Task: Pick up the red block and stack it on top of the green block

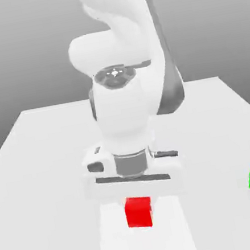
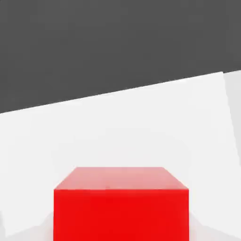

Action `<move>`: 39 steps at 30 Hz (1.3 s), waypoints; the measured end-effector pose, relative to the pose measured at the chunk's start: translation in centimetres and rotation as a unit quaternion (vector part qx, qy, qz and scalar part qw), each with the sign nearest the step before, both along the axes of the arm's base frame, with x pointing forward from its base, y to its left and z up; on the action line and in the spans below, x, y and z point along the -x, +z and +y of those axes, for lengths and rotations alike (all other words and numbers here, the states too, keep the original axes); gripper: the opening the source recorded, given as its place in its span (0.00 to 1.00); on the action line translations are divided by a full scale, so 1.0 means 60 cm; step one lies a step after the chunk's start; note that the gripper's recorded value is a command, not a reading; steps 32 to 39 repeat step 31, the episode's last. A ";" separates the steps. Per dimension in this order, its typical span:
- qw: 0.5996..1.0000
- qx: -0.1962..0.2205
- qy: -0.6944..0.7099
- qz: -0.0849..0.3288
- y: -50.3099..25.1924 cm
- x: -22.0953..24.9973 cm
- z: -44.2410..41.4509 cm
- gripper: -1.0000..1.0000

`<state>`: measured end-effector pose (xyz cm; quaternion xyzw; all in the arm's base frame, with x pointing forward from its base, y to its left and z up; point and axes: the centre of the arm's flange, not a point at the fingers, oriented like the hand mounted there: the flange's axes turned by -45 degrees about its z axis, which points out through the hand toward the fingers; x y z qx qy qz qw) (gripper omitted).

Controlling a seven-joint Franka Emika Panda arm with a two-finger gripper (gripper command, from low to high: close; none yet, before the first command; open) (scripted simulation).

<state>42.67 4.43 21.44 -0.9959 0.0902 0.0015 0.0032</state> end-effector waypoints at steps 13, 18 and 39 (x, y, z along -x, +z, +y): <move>1.000 -0.001 0.002 0.002 0.035 0.099 0.329 0.00; 1.000 0.001 0.000 0.000 0.049 0.175 0.435 0.00; 1.000 0.002 -0.014 -0.002 -0.053 0.196 0.461 1.00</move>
